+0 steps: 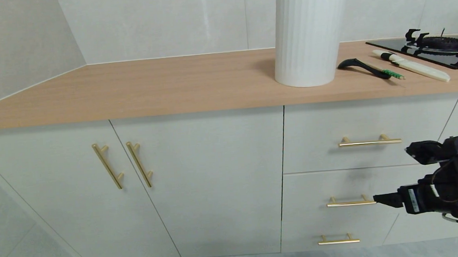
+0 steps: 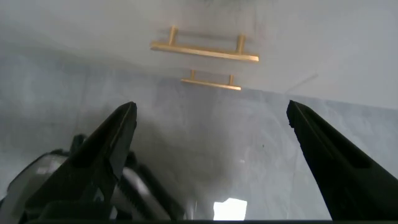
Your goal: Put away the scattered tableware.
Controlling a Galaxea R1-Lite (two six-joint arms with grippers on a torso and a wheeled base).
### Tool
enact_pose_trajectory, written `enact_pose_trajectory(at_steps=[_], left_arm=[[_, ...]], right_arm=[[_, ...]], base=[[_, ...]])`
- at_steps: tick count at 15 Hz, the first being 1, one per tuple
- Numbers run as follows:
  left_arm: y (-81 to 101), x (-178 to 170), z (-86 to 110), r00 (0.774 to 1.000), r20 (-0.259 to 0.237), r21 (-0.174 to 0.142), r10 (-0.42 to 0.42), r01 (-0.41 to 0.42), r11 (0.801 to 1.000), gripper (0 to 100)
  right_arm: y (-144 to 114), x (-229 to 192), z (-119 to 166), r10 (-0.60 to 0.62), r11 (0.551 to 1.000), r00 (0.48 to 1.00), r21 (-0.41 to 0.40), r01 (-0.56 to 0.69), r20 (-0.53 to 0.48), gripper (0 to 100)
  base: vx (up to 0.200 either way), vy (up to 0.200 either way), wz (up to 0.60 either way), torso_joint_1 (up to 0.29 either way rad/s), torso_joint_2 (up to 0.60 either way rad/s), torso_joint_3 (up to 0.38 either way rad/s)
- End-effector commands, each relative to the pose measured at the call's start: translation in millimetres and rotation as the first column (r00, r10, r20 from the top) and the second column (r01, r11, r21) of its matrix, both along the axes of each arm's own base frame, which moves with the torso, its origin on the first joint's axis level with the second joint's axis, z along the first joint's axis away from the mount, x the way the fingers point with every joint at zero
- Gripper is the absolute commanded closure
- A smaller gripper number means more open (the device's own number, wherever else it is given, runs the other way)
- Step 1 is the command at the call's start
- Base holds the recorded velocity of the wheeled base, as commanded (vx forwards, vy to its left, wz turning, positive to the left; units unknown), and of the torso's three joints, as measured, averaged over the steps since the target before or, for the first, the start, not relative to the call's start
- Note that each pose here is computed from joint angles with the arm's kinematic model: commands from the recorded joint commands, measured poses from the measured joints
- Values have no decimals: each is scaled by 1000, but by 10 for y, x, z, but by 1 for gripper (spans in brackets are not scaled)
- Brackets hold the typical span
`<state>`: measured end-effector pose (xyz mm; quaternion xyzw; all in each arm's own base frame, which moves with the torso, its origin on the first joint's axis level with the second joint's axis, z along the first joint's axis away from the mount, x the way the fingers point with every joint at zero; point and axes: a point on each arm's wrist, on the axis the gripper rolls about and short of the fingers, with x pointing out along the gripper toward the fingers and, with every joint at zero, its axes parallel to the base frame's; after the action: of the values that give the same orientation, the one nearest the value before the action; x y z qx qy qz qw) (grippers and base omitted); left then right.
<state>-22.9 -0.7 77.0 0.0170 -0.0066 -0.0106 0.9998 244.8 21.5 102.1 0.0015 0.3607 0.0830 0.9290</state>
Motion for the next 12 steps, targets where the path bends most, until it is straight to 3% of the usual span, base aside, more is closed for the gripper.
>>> enact_pose_trajectory(at_steps=[1,6,12], left_arm=[[0,1,-3,1000,0,0,0,0,1000,0],[0,0,2,1000,1,1,0,0,1000,0],[0,0,2,1000,1,1,0,0,1000,0]], right_arm=[[10,301,-501,-5,1000,995,-8,4,-100,0],[1,568,-953,-57,997,997,-52,55,-46,0],[-8,747,-1246,-95,993,993,-69,100,71,0]], base=[[0,0,0,0,0,0],[0,0,0,0,0,0],[0,0,0,0,0,0]])
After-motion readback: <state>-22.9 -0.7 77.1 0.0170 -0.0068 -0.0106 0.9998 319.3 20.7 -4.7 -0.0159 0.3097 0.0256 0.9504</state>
